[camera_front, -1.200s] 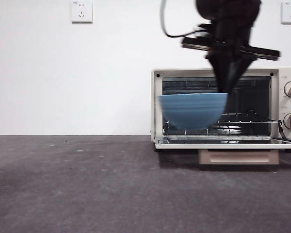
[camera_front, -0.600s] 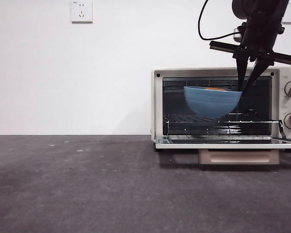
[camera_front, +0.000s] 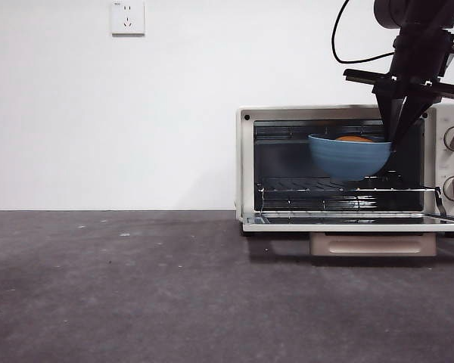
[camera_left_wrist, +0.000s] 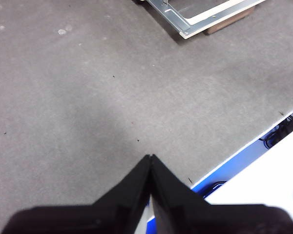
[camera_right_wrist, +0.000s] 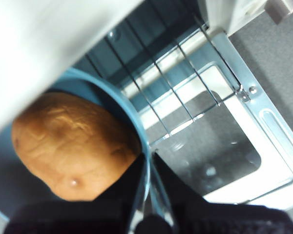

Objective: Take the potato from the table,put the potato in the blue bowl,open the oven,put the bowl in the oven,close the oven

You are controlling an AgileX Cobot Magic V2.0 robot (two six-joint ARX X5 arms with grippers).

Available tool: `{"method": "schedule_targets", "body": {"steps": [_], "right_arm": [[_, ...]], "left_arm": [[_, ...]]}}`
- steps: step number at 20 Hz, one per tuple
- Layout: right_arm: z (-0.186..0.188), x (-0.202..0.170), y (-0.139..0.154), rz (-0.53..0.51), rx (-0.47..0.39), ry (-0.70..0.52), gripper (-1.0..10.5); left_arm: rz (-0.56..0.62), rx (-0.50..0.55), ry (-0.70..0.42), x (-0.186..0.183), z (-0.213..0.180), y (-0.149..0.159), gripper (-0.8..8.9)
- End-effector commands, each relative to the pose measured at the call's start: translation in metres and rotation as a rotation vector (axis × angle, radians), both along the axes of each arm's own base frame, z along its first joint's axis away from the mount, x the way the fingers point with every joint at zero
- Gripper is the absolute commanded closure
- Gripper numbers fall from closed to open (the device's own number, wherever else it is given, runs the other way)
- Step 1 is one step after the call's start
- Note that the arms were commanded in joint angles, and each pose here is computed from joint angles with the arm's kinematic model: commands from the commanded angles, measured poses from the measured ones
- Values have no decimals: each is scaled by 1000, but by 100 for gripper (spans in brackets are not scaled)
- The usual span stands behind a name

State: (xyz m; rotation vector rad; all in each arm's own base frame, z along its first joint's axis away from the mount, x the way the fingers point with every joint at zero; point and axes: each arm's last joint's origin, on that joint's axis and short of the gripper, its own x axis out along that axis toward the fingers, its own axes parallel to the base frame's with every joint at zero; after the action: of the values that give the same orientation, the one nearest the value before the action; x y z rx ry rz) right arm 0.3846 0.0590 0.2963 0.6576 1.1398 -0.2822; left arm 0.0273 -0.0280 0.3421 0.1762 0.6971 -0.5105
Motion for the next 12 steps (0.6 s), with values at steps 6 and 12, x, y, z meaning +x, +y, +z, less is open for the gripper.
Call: {"method": "schedule_targets", "body": {"steps": [6, 12], "right_arm": [[-10, 6, 1, -34, 9, 18, 843], [-5, 8, 1, 10, 4, -20, 842]], "left_arm": [[1, -7, 7, 0, -1, -1, 818], [1, -7, 7, 0, -1, -1, 819]]}}
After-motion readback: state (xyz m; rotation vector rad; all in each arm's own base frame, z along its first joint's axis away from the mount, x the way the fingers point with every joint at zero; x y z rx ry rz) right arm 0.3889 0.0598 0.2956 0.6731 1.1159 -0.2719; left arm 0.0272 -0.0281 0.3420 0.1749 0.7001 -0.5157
